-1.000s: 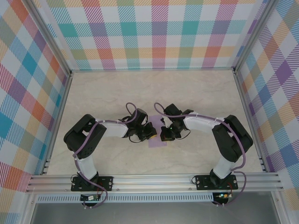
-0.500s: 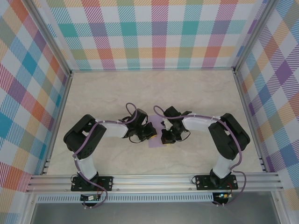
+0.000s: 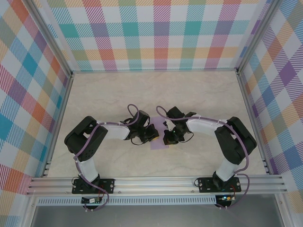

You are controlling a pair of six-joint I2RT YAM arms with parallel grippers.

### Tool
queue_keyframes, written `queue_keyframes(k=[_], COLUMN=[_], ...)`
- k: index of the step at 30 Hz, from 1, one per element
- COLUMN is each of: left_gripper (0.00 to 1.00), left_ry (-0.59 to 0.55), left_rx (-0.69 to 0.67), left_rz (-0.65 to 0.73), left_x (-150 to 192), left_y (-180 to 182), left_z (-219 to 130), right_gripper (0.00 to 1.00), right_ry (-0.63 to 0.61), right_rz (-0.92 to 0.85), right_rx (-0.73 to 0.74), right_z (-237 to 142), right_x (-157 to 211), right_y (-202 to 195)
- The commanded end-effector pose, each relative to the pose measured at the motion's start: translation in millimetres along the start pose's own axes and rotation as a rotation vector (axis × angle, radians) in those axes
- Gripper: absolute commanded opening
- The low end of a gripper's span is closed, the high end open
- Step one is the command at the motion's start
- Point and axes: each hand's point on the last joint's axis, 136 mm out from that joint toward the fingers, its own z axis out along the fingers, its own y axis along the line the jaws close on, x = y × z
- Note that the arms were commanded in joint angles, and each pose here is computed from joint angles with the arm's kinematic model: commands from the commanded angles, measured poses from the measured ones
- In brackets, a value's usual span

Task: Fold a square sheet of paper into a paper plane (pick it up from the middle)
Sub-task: Fold the triangle a second time at the center of the table.

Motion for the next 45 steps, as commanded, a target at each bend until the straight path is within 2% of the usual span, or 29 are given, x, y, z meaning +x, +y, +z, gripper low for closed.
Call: queue_keyframes(k=[1,20,37,45], left_gripper=[0.06,0.06,0.06,0.06], left_ry=[-0.017,-0.021,-0.016,-0.011], left_rx=[-0.144,-0.164,-0.172,-0.161], left_rz=[-0.056,-0.072,-0.074,-0.056], left_x=[3.4,4.3,5.4,4.6], left_y=[37.3,43.2,46.4,41.0], left_z=[1.8,1.7,2.4,2.3], right_gripper=[0.08,0.07,0.07,0.06], right_ry=[0.001,0.036,0.063,0.090], right_rz=[-0.057,-0.068,-0.055,-0.021], right_rx=[-0.023,0.132,0.135,0.092], right_z=[-7.7,11.6,19.2,29.1], right_x=[1.6,6.5,13.0,18.1], right_y=[14.8,-8.5,-14.2,-18.6])
